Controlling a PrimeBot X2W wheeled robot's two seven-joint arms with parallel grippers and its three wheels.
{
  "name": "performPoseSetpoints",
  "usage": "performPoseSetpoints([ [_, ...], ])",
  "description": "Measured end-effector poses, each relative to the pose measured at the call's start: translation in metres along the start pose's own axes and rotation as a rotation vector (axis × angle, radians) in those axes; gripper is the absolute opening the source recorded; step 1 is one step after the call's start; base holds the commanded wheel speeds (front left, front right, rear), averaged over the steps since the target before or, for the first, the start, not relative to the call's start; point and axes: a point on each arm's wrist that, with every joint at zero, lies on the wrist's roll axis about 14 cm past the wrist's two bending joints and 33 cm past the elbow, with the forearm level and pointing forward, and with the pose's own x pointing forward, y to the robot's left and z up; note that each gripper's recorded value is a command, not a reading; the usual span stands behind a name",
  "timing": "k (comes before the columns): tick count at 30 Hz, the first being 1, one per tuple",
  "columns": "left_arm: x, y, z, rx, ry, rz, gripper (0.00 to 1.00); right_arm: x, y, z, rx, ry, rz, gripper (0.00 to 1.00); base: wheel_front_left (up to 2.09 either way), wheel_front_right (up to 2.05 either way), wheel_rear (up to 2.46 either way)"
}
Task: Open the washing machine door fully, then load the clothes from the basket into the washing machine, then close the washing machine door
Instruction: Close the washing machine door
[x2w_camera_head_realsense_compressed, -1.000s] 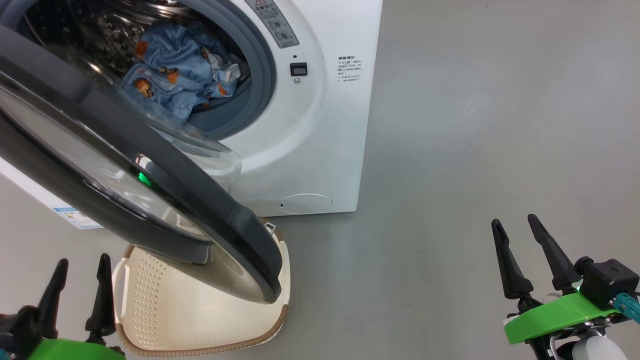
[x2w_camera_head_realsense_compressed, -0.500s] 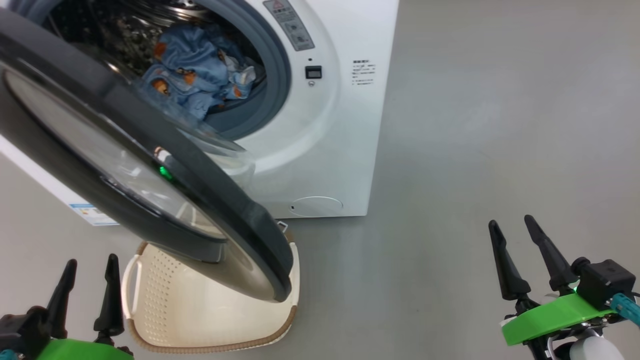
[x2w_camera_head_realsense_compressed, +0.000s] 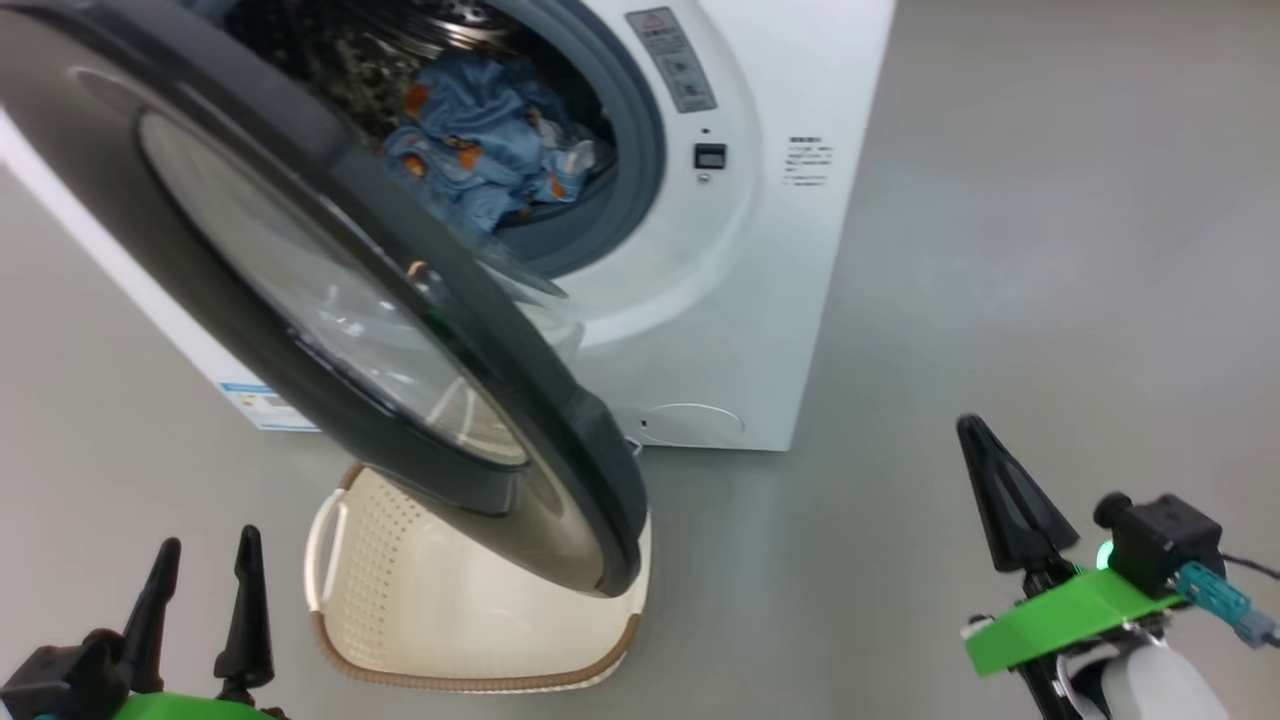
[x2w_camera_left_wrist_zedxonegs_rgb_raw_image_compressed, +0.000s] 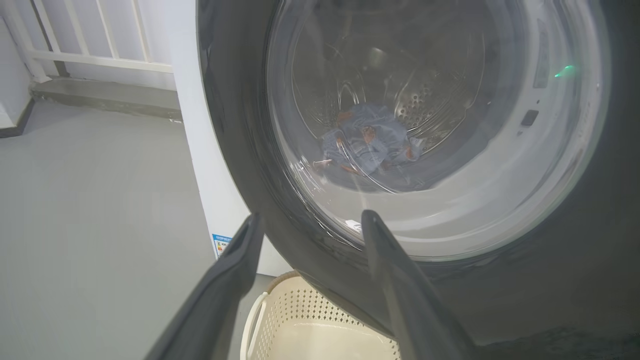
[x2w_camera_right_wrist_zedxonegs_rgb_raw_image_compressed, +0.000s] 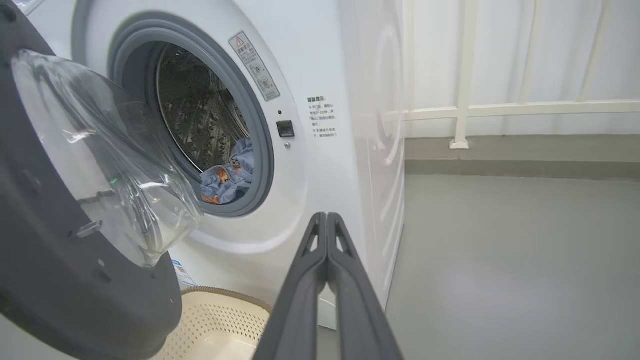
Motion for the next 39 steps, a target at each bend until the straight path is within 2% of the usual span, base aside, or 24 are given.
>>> performPoseSetpoints([
  [10, -0.026, 0.019, 0.007, 0.000, -0.018, 0.063, 1.00, 0.027, 0.080, 0.051, -0.011, -0.156, 0.253, 0.00, 0.00, 0.00, 0.00],
  [20, -0.035, 0.028, 0.013, -0.004, -0.040, 0.097, 1.00, 0.015, 0.167, 0.082, -0.005, -0.256, 0.523, 0.00, 0.00, 0.00, 0.00],
  [29, -0.037, 0.029, 0.013, -0.009, -0.043, 0.107, 1.00, -0.015, 0.228, 0.060, 0.040, -0.184, 0.732, 0.00, 0.00, 0.00, 0.00],
  [39, -0.039, 0.031, 0.011, -0.012, -0.037, 0.120, 1.00, -0.027, 0.239, 0.007, 0.097, 0.003, 0.768, 0.00, 0.00, 0.00, 0.00],
])
